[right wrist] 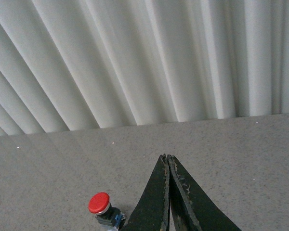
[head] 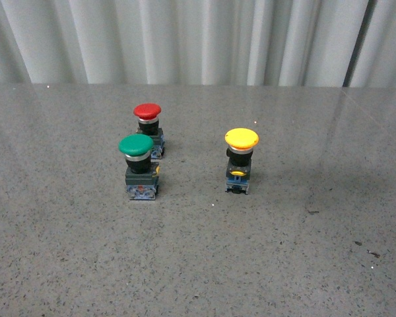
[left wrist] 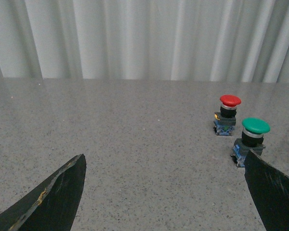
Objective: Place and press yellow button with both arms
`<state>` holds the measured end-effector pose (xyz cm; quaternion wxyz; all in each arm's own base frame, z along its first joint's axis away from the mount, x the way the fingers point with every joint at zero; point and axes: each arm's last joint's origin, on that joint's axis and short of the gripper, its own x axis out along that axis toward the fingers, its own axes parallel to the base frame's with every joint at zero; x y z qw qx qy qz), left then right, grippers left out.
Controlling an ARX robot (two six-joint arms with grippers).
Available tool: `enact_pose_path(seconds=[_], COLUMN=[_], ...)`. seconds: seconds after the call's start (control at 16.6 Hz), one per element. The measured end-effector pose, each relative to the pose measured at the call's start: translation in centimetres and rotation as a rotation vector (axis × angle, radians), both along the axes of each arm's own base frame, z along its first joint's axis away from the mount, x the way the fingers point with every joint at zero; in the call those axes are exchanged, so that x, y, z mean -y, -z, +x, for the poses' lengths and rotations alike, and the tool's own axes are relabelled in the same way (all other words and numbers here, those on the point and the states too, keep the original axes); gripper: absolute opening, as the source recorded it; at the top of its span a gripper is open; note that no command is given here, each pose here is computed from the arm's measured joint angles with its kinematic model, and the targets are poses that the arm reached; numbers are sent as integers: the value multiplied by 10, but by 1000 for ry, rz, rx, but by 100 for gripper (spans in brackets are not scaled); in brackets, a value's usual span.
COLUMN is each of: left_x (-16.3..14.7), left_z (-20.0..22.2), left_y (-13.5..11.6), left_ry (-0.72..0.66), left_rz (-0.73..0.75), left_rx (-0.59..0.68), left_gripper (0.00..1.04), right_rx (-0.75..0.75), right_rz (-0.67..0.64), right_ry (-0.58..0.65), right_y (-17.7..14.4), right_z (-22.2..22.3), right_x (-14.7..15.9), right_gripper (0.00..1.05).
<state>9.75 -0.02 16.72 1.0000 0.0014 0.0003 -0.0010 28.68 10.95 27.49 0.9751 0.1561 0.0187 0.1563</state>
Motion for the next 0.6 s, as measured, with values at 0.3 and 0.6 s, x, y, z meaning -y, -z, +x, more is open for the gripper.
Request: enact_pose_path(seconds=[0.3,0.6], left_x=[0,0], left_z=[0,0], left_y=[0,0], left_ry=[-1,-1], left_rz=[0,0], left_rx=[0,0], left_gripper=[98,98], right_rx=[-42,57], right_rz=[-278,-292], right_ry=[324,324], right_y=[24,47], right_z=[-92,-136], right_x=[88,110], right_gripper=[2,2])
